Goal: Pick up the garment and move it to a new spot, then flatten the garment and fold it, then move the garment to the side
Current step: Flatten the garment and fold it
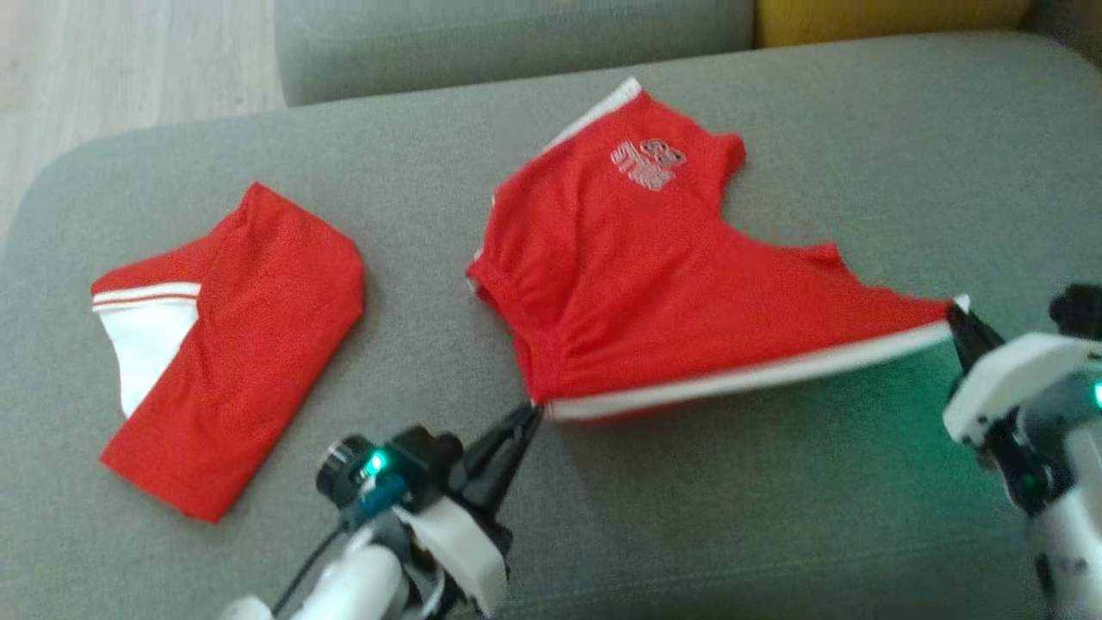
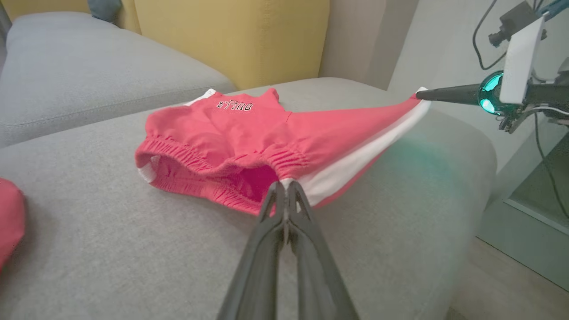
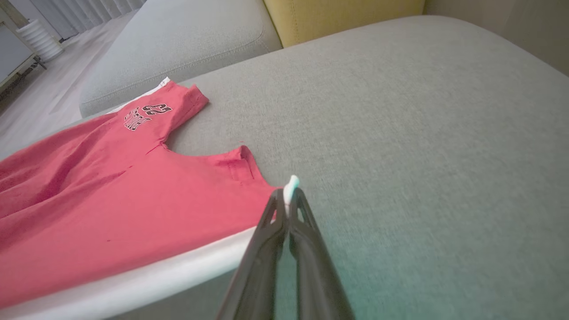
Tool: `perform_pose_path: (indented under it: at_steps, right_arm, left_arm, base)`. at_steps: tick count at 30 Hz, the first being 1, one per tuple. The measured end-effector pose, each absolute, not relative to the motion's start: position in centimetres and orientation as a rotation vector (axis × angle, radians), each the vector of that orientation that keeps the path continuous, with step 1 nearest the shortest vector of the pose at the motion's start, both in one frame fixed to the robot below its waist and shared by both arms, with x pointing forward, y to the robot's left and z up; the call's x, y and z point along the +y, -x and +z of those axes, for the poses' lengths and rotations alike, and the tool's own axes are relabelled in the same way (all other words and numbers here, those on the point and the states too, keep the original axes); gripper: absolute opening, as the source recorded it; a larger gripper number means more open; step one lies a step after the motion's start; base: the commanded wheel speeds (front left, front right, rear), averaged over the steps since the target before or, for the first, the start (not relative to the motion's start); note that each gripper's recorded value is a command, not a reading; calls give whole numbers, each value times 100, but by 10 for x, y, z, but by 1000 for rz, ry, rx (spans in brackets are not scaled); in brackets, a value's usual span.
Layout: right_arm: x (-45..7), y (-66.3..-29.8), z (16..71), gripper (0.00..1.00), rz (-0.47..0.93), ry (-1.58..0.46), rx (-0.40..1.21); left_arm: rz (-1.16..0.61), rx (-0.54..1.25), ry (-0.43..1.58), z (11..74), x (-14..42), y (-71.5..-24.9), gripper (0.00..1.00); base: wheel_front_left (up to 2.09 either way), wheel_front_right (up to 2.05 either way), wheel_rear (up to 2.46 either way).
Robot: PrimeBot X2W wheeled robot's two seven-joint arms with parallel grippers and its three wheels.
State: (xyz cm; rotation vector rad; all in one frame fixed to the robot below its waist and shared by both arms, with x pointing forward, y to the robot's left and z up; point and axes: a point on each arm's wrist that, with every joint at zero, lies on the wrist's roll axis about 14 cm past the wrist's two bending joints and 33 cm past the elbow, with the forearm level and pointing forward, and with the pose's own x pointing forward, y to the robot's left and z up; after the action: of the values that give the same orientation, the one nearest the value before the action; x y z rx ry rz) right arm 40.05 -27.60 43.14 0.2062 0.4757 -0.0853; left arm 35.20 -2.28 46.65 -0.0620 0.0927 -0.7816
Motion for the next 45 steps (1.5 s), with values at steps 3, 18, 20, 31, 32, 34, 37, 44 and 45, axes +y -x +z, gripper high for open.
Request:
perform_pose_path:
  at_steps: [3,18,20,31,32,34,37,44,45]
  right_arm:
    - [-284,-381,430,0,-95,-213,500]
    - [-290,-359,461,0,-117,-148,533]
    - [-284,-373,467,0,-101,-126,524]
    - [-243,-487,500,0,37,111,461]
    - [-239,-495,498,0,49,120,469]
    - [-231,-511,491,0,74,147,488]
    - [-221,-536,484,0,105,193,502]
    - [-193,-592,463,0,173,243,520]
    - [-189,-597,458,0,181,244,527]
  left_arm:
    - [-809,104,68,466,-28,-334,0]
    - [-802,112,137,480,-30,-321,0]
    - [-783,91,143,486,-26,-332,0]
    - [-707,62,144,492,-13,-387,0]
    - [-702,67,144,490,-13,-392,0]
    - [-686,79,151,485,-10,-400,0]
    - [-662,91,149,478,-5,-415,0]
    - [-598,130,157,454,11,-447,0]
    - [-591,133,155,452,13,-450,0]
  base:
    - [0,0,0]
    - [0,0,0]
    - [0,0,0]
    - [0,0,0]
    - [0,0,0]
    - [0,0,0]
    - [0,0,0]
    - [0,0,0]
    - [0,0,0]
